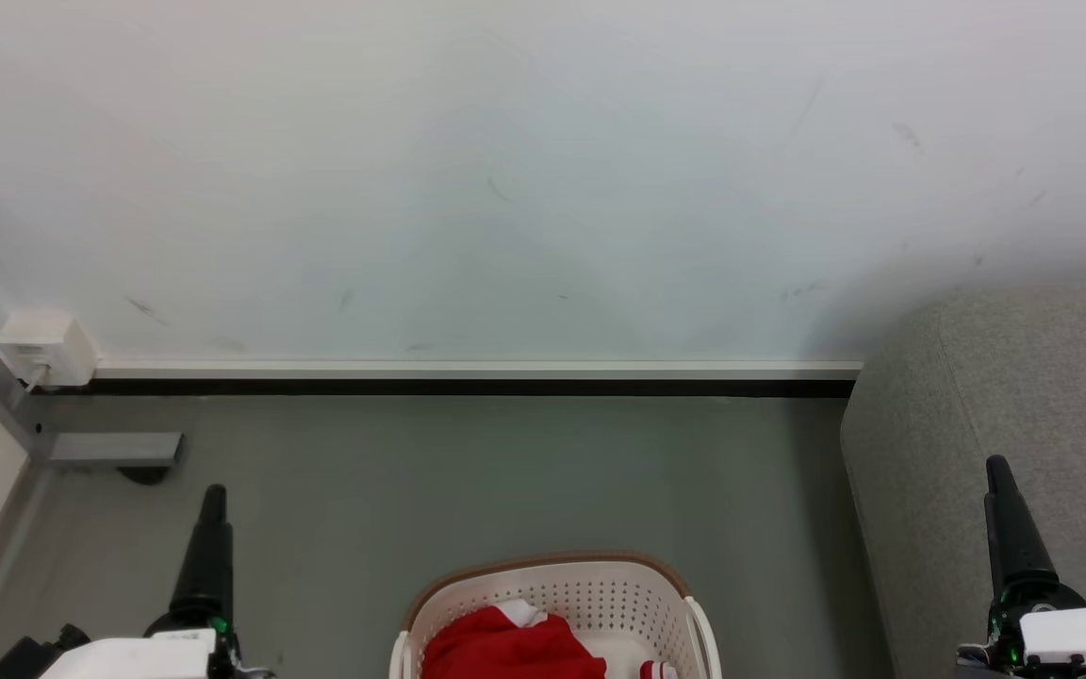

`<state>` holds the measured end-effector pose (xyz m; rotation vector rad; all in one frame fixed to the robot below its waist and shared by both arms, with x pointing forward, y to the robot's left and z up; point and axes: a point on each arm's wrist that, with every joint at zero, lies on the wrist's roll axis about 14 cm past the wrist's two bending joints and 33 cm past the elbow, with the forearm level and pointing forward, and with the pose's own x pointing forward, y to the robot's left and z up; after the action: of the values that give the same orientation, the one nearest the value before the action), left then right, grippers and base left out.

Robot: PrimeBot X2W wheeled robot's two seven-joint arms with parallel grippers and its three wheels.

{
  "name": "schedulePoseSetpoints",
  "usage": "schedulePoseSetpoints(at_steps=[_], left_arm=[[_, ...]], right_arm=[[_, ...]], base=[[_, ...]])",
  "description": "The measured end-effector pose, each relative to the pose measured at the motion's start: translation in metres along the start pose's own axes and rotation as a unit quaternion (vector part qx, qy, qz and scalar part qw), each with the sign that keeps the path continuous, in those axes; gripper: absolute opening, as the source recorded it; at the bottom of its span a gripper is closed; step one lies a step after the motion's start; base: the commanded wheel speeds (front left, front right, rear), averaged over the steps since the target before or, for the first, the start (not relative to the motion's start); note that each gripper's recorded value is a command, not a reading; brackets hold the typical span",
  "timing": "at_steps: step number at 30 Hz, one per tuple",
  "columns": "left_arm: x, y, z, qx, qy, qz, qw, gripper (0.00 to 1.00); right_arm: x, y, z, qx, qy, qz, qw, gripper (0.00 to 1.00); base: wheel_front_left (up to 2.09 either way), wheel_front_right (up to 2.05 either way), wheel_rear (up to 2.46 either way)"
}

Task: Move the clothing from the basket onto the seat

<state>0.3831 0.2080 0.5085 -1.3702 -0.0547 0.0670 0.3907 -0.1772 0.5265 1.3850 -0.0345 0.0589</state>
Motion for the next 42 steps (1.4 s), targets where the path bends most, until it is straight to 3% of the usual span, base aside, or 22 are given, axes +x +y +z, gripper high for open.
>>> schedulePoseSetpoints(at_steps=[9, 22, 34, 42], left_arm=[[0.001, -0.008, 0.008, 0.082, -0.016, -0.012, 0.996, 1.0], [-0.003, -0.015, 0.004, 0.211, -0.02, -0.021, 0.977, 1.0], [-0.004, -0.017, 0.001, 0.323, -0.022, -0.023, 0.946, 1.0], [-0.004, -0.019, -0.002, 0.402, -0.026, -0.026, 0.915, 1.0]], right_arm=[[0.001, 0.004, -0.006, -0.101, 0.013, 0.01, 0.995, 1.0], [0.001, 0.008, -0.013, -0.231, 0.028, 0.026, 0.972, 1.0], [0.002, 0.01, -0.024, -0.314, 0.042, 0.043, 0.948, 1.0], [0.002, 0.012, -0.025, -0.37, 0.04, 0.054, 0.927, 1.0]], base=[[0.0, 0.0, 0.0], [0.0, 0.0, 0.0], [0.0, 0.0, 0.0], [0.0, 0.0, 0.0]])
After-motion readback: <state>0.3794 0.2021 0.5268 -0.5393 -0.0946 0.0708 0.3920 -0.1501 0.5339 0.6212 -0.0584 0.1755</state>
